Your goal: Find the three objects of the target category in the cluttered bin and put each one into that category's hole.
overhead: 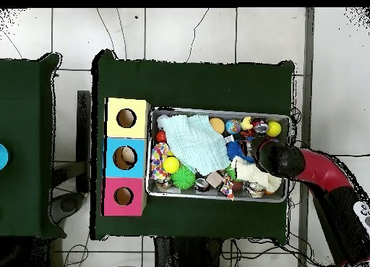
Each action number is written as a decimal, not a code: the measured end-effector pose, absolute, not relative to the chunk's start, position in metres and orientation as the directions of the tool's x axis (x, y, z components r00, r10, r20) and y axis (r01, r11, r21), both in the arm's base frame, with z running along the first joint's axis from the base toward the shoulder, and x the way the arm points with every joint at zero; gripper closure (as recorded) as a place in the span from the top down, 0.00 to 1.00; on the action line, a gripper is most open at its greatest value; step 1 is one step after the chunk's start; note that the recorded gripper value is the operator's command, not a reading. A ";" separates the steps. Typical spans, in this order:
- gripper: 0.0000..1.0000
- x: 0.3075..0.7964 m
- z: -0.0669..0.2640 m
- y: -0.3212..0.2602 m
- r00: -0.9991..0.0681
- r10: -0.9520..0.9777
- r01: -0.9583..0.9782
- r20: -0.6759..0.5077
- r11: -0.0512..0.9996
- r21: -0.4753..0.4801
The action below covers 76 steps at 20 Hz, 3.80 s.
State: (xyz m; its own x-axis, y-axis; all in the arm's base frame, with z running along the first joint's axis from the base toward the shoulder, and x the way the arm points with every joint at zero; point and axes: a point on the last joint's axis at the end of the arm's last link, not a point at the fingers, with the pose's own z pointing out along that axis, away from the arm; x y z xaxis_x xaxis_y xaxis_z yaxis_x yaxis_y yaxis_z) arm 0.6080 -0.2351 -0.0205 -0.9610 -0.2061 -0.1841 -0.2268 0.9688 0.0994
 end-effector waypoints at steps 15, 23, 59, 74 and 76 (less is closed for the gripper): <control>1.00 0.604 -0.025 -0.229 -0.956 -0.209 -0.231 -0.204 0.969 0.087; 1.00 0.623 -0.020 -0.208 -0.953 -0.225 -0.248 -0.203 0.964 0.095; 1.00 0.717 0.027 -0.203 -0.963 -0.192 -0.220 -0.190 0.965 0.142; 1.00 0.724 0.033 -0.188 -0.951 -0.241 -0.265 -0.196 0.958 0.110; 1.00 0.725 0.036 -0.187 -0.945 -0.261 -0.282 -0.196 0.955 0.089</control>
